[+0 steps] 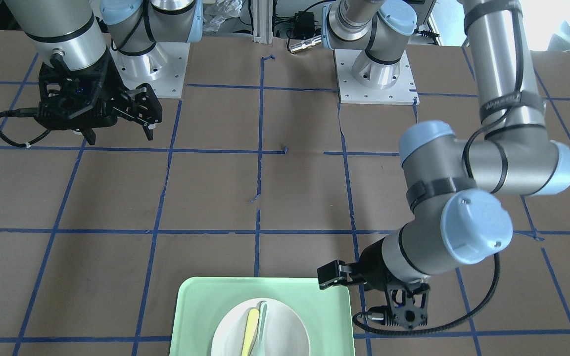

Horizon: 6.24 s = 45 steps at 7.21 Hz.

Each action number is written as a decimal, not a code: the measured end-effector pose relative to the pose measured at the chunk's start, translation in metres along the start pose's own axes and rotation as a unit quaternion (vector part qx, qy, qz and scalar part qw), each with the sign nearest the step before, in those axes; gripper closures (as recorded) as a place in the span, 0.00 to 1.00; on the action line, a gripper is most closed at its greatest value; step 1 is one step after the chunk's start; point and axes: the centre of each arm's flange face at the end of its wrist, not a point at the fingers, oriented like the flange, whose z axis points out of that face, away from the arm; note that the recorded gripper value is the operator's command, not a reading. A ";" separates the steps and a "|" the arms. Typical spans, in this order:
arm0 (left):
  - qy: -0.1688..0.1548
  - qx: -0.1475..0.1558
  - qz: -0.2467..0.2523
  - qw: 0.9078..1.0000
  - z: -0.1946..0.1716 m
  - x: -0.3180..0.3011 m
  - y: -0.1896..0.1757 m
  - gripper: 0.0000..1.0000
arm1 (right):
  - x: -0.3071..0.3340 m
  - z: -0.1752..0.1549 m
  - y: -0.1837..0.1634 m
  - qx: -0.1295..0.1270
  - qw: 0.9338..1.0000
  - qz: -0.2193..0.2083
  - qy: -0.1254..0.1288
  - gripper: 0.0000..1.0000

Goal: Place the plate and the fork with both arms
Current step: 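Carry the plate with the left gripper onto the green tray, then open the left gripper and lift it away from the plate, then reach the right gripper over the plate and grasp the yellow fork, then lift the fork with the right gripper and lower it beside the plate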

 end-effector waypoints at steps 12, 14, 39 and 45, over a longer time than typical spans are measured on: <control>-0.141 -0.015 0.014 0.990 -0.140 0.009 0.212 0.00 | 0.000 0.005 -0.004 -0.004 1.000 -0.001 -0.001 0.00; -0.140 -0.005 0.018 0.990 -0.139 0.009 0.209 0.00 | -0.012 0.012 -0.015 -0.003 1.000 -0.018 -0.001 0.00; -0.148 0.009 0.018 0.989 -0.099 -0.004 0.217 0.00 | -0.169 0.300 -0.269 0.017 0.998 0.035 -0.040 0.68; -0.148 0.009 0.018 0.989 -0.099 -0.005 0.217 0.00 | -0.170 0.308 -0.266 0.019 0.998 0.034 -0.045 1.00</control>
